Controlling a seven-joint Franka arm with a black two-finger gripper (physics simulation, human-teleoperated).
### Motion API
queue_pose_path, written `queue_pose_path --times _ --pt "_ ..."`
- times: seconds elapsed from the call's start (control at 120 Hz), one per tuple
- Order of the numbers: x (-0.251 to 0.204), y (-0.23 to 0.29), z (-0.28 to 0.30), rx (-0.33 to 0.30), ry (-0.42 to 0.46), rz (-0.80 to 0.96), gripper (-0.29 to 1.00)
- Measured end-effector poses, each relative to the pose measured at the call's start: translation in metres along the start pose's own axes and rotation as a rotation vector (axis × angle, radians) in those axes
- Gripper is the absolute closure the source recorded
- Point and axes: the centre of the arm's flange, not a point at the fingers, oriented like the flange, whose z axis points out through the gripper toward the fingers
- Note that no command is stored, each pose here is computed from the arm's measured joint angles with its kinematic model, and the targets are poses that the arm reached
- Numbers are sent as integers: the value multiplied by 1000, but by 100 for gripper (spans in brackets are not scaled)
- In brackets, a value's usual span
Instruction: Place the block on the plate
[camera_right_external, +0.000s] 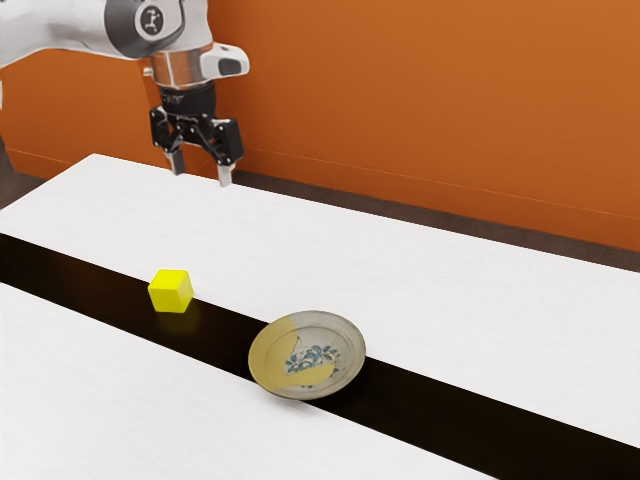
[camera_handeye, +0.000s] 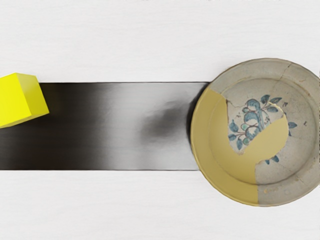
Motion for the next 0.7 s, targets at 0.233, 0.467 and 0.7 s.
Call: queue_pose_path --times 0.233,0.467,0.7 --pt "-13 1 18 0 -17 7 0" --pt "-55 -63 39 22 -37 -91 0" --pt "-20 -190 84 63 -69 -290 0"
